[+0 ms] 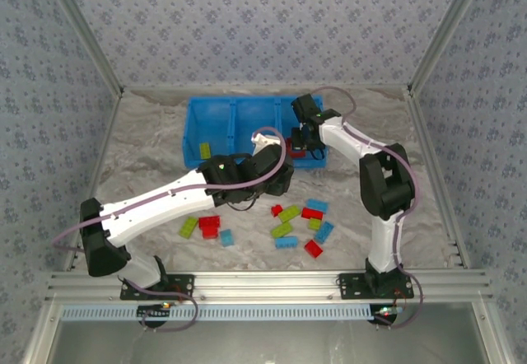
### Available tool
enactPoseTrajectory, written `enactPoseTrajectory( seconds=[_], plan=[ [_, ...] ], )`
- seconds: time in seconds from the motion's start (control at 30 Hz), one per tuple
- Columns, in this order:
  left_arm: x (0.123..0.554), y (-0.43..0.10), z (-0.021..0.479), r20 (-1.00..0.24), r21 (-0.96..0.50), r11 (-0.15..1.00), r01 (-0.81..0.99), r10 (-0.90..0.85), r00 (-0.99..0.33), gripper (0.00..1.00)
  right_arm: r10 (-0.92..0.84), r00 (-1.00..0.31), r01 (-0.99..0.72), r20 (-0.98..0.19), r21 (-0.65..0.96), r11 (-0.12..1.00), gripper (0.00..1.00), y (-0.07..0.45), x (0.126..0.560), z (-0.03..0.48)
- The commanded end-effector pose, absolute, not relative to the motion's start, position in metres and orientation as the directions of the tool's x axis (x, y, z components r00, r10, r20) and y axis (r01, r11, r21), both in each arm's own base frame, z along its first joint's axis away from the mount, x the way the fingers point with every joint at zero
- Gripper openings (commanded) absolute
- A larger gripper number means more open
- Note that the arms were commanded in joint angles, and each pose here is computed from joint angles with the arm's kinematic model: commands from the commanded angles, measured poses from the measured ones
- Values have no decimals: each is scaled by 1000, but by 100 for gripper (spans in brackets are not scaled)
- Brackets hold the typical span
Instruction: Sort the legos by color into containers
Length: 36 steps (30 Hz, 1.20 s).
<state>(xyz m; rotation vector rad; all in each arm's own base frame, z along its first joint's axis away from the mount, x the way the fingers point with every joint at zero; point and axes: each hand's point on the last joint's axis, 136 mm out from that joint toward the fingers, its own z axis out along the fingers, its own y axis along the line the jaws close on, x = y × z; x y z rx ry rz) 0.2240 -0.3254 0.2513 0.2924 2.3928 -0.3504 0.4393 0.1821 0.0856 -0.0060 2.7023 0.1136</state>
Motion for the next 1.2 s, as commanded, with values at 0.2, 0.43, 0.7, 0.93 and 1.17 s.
enactPoseTrajectory(
  seconds=[0.2,0.43,0.7,0.93,1.17],
  plan=[
    [218,-307,249,-666,-211,950,232,35,-746,63,28,-914,-17,-405,107,994,27,188,449,73],
    [208,-283,228,-622,-194,968,157,3,-783,63,33,-894,-15,-448,104,994,38,185,450,98],
    [163,-214,169,-451,-187,981,-58,-138,-882,64,60,-722,-67,-689,155,986,49,179,419,238],
    [127,-186,99,-288,-227,948,-224,-285,-914,70,-85,-490,-592,-868,259,763,65,234,272,308],
    [121,-200,65,-222,-200,955,-220,-263,-939,78,-223,-482,-810,-847,333,483,71,246,134,261]
  ],
)
